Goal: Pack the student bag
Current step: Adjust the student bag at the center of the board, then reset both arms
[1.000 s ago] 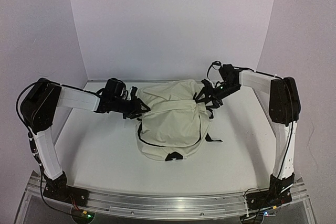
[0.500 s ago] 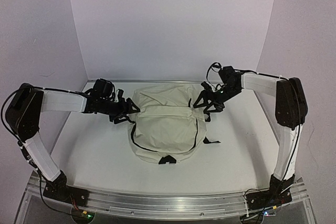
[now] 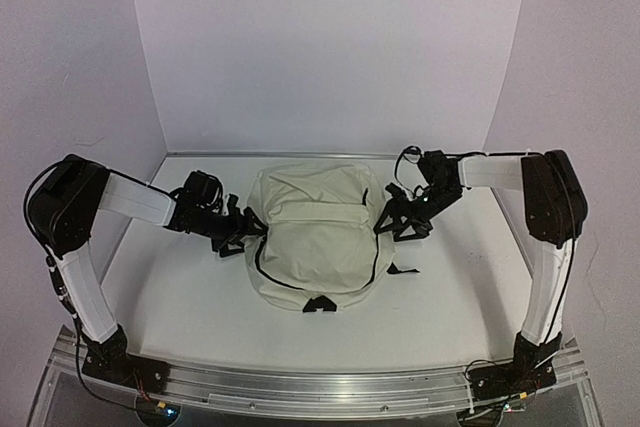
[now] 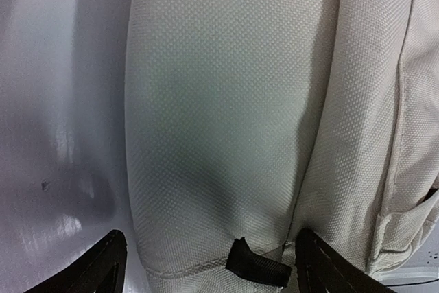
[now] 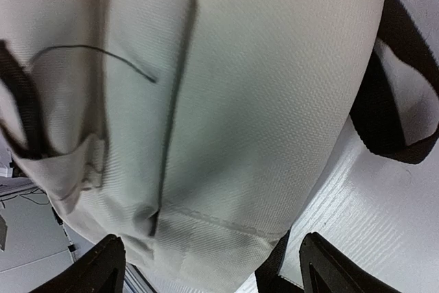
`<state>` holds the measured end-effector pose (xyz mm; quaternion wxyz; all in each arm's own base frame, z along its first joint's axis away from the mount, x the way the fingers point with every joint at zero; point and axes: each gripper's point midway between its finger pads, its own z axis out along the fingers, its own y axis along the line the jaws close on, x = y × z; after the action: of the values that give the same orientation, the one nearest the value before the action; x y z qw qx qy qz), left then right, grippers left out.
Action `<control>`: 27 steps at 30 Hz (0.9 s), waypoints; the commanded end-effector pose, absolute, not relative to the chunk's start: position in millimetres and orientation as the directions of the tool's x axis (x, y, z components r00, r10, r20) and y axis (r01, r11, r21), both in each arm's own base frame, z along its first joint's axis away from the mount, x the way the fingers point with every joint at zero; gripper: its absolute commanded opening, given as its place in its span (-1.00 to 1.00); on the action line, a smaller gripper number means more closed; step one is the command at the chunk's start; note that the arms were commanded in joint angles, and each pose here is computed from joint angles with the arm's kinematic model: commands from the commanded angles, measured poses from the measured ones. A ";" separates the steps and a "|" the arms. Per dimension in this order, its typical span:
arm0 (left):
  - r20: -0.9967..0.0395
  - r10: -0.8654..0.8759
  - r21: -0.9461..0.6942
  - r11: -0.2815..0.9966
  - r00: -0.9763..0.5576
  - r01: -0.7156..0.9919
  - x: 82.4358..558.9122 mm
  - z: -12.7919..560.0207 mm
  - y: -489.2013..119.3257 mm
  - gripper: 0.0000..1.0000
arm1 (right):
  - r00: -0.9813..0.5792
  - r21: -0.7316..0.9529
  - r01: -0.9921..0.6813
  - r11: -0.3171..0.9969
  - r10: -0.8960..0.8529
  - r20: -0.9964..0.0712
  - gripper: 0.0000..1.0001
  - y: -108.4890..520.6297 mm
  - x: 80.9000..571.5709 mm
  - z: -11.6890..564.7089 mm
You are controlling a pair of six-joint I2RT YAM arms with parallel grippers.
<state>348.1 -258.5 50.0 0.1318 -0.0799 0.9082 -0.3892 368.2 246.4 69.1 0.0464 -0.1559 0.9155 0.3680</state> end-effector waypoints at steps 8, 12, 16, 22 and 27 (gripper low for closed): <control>-0.224 -0.234 -0.756 0.655 -0.946 0.017 398.9 53.8 -277.4 0.58 | -0.931 0.654 -0.364 0.663 -0.245 -0.269 0.65 260.4 406.2 78.9; -0.254 -0.235 -0.737 0.675 -0.938 0.031 400.1 68.7 -272.2 0.70 | -0.913 0.624 -0.399 0.671 -0.231 -0.336 0.75 253.0 414.9 103.7; -0.334 -0.234 -0.646 0.762 -0.913 0.041 399.4 100.8 -246.5 0.94 | -0.879 0.570 -0.441 0.693 -0.204 -0.431 0.92 236.6 421.6 146.4; -0.394 -0.278 -0.603 0.798 -0.876 0.018 406.9 156.7 -198.3 0.99 | -0.789 0.422 -0.494 0.760 -0.189 -0.584 0.97 201.6 419.5 208.9; -0.496 -0.270 -0.514 0.857 -0.826 0.029 403.4 203.4 -160.8 0.99 | -0.740 0.300 -0.472 0.829 -0.188 -0.645 0.97 159.6 408.2 228.8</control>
<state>412.9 -192.8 158.0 0.2443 -0.0835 0.9129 -0.3162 416.4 194.4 216.5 0.2734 -0.1817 0.8978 0.2937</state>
